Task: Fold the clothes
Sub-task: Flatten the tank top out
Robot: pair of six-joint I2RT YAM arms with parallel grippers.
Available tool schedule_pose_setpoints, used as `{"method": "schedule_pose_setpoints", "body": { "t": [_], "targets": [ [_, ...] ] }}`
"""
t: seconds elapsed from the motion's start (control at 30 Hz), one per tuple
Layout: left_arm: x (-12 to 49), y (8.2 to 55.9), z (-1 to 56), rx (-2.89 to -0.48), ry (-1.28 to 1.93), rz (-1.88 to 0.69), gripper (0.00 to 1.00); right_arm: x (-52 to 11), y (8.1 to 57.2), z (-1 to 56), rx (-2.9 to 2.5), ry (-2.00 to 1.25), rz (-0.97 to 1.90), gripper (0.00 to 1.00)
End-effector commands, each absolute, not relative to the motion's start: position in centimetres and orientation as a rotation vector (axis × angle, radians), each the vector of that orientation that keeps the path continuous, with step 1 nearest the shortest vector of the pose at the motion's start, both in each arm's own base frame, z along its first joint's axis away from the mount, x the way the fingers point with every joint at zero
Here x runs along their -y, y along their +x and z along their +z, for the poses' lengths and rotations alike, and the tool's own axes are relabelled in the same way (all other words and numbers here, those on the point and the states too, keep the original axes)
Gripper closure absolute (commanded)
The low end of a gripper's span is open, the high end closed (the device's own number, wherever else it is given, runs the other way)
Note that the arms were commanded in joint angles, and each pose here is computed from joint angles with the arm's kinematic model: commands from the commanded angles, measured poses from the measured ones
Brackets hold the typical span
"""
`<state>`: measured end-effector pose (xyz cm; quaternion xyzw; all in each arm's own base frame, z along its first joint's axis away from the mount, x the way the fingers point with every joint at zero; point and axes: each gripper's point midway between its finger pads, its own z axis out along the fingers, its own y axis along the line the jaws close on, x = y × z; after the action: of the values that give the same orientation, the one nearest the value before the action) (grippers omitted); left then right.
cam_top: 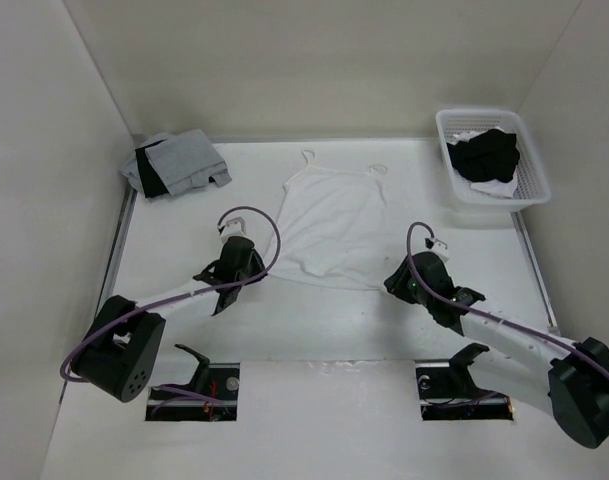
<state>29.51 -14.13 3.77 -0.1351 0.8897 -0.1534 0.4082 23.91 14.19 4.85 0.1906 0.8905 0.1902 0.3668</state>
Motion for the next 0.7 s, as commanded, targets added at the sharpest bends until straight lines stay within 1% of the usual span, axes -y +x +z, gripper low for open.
{"method": "schedule_pose_setpoints", "body": {
  "t": [0.0,0.13,0.33,0.57,0.67],
  "targets": [
    [14.8,29.5,4.0,-2.215,-0.367,-0.475,0.94,-15.3,24.8,6.1,-2.237,0.522,0.554,0.63],
    [15.1,29.2,3.4,-2.229,-0.369,-0.516,0.94,-16.1,25.0,5.4,-2.261,0.526,0.599,0.61],
    [15.0,29.2,3.3,-2.228,-0.374,-0.540,0.94,-16.2,25.6,3.6,-2.279,0.587,0.606,0.69],
    [15.1,29.2,3.8,-2.214,-0.372,-0.557,0.94,-16.1,26.3,3.2,-2.283,0.616,0.593,0.72],
    [15.1,29.2,3.8,-2.214,-0.372,-0.557,0.94,-16.4,26.2,3.0,-2.299,0.607,0.602,0.78]
  ]
}}
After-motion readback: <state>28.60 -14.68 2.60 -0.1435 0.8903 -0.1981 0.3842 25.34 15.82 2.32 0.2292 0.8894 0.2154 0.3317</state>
